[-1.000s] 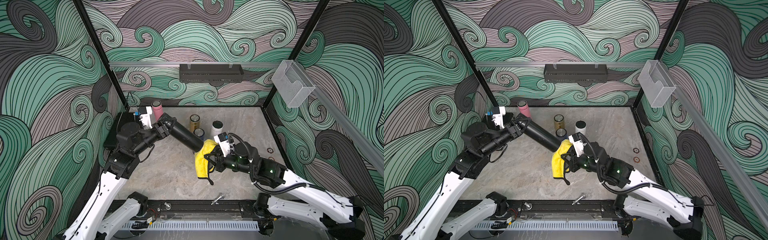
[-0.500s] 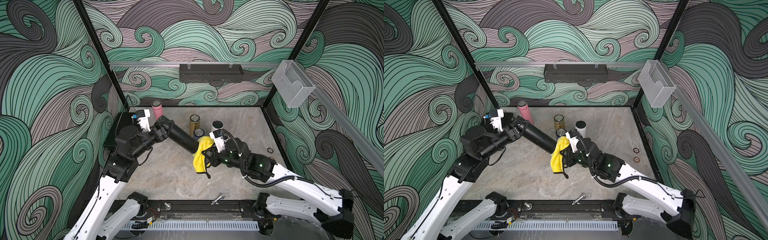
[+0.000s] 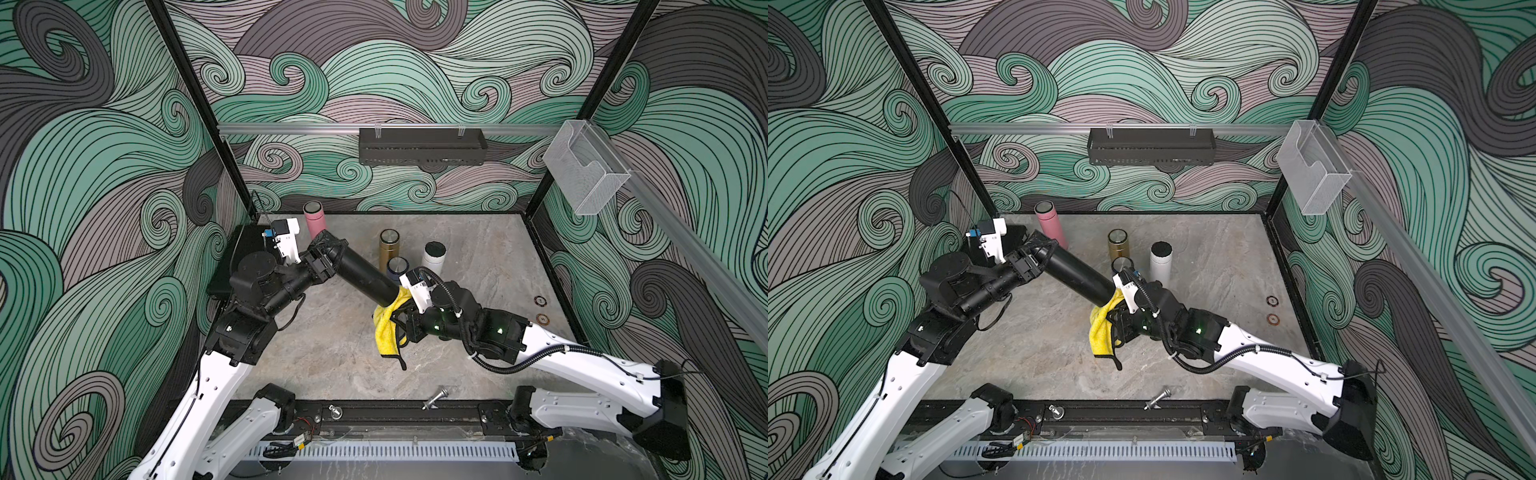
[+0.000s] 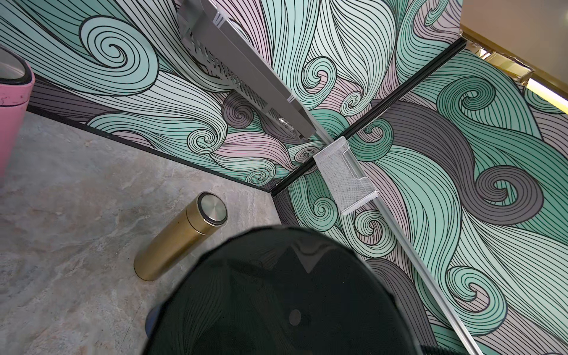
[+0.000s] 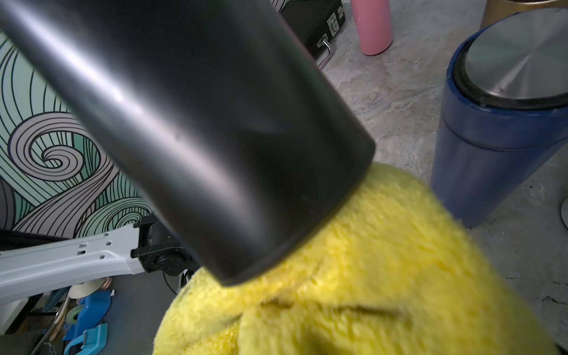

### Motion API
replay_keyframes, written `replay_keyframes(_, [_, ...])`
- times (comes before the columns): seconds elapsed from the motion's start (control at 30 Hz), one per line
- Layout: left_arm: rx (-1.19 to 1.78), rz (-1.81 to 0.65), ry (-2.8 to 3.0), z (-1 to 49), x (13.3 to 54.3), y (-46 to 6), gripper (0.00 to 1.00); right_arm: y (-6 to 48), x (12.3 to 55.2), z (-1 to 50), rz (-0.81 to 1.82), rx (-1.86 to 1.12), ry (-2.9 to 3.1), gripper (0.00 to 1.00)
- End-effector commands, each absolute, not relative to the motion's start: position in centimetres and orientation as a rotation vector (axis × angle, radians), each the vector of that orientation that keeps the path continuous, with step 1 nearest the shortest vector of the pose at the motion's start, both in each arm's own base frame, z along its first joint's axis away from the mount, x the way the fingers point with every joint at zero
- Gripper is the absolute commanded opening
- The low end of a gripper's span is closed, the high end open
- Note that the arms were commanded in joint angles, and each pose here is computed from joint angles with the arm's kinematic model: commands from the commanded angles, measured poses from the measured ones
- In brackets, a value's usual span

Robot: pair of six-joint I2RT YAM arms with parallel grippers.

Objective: Wipe the surface of the thermos
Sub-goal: Wipe the dirt from the surface of the thermos.

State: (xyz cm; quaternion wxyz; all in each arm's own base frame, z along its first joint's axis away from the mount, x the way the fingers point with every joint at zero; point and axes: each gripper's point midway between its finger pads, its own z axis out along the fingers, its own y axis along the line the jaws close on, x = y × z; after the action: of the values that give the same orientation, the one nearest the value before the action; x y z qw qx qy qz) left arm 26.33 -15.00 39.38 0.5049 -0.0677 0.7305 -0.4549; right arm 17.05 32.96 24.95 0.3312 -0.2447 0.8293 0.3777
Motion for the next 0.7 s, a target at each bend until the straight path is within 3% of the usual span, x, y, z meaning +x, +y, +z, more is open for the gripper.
replay_keyframes(0.0, [-0.137,-1.093,1.715,40.5,25.8,-14.6,0.00,32.2,15.6,31.6,1.088,-0.679,1.983,0.00])
replay_keyframes(0.2, [-0.110,-1.125,1.713,40.3,25.4,-15.1,0.00,28.0,17.3,33.9,0.971,-0.575,1.921,0.00])
replay_keyframes(0.67, [-0.083,-1.167,1.621,43.9,23.8,-14.7,0.00,29.3,20.7,28.0,0.900,-0.472,2.110,0.00])
